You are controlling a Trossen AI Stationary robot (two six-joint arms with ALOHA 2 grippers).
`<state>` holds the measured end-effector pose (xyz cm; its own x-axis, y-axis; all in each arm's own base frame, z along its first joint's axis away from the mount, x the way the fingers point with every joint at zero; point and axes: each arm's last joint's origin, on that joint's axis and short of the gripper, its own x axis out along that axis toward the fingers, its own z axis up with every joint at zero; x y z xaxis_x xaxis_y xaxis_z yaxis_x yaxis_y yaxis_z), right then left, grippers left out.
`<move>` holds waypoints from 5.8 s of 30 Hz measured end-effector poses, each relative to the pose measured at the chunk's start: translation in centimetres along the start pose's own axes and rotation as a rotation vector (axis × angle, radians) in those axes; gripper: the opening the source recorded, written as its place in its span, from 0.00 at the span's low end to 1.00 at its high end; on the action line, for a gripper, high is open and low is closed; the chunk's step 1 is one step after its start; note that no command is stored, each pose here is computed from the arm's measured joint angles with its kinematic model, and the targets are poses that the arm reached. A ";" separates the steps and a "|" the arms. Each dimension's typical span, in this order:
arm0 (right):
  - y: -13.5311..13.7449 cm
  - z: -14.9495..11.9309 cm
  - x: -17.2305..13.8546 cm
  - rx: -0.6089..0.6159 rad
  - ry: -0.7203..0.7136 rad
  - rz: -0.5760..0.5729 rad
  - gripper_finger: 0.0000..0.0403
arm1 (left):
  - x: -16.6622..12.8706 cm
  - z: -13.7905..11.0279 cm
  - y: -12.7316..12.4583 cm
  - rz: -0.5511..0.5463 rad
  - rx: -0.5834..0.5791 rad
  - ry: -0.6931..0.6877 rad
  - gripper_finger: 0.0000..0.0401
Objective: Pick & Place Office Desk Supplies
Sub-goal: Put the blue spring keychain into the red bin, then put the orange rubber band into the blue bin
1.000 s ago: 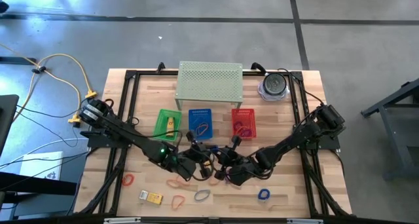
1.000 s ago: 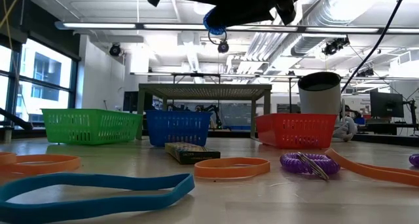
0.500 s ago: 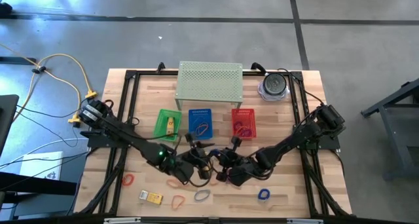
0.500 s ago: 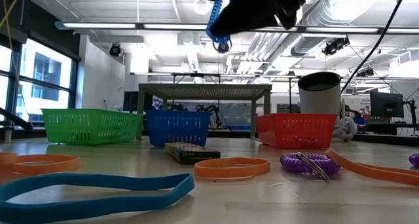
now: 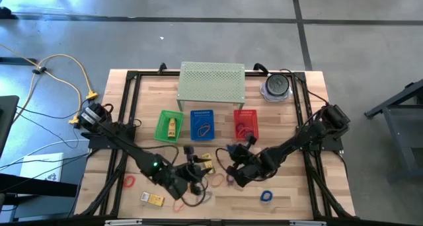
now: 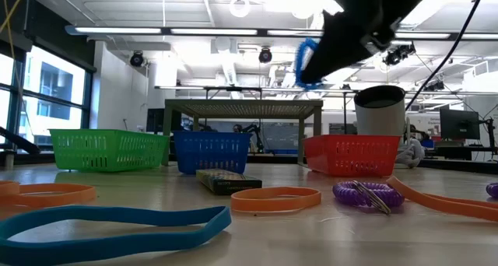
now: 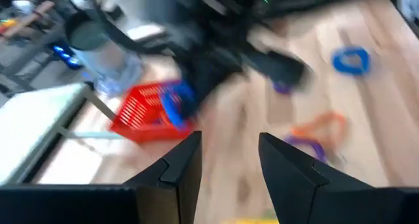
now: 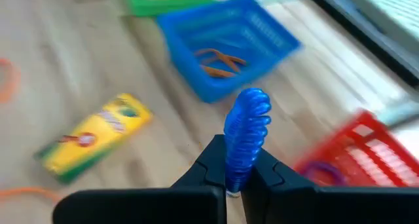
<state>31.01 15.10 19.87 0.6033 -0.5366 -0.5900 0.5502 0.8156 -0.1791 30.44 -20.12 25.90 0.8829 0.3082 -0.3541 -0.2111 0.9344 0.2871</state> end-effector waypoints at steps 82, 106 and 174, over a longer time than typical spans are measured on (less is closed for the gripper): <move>-2.8 0.8 -5.1 0.204 0.108 0.281 0.55 | -4.9 -8.6 0.1 -0.467 0.071 0.800 0.36; -1.3 -0.3 -7.4 0.329 0.028 0.318 0.55 | -5.0 -11.0 -2.1 -0.423 -0.006 0.631 0.36; 3.0 0.1 -5.2 -0.307 -0.166 0.557 0.55 | 7.0 -4.7 18.4 -0.264 -0.211 0.458 0.00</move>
<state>29.52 20.29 22.47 0.8450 -0.0224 -0.5344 -0.0453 0.9925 -0.1133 30.75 0.06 24.57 0.6551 0.0615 -0.7530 -0.1284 0.9912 -0.0308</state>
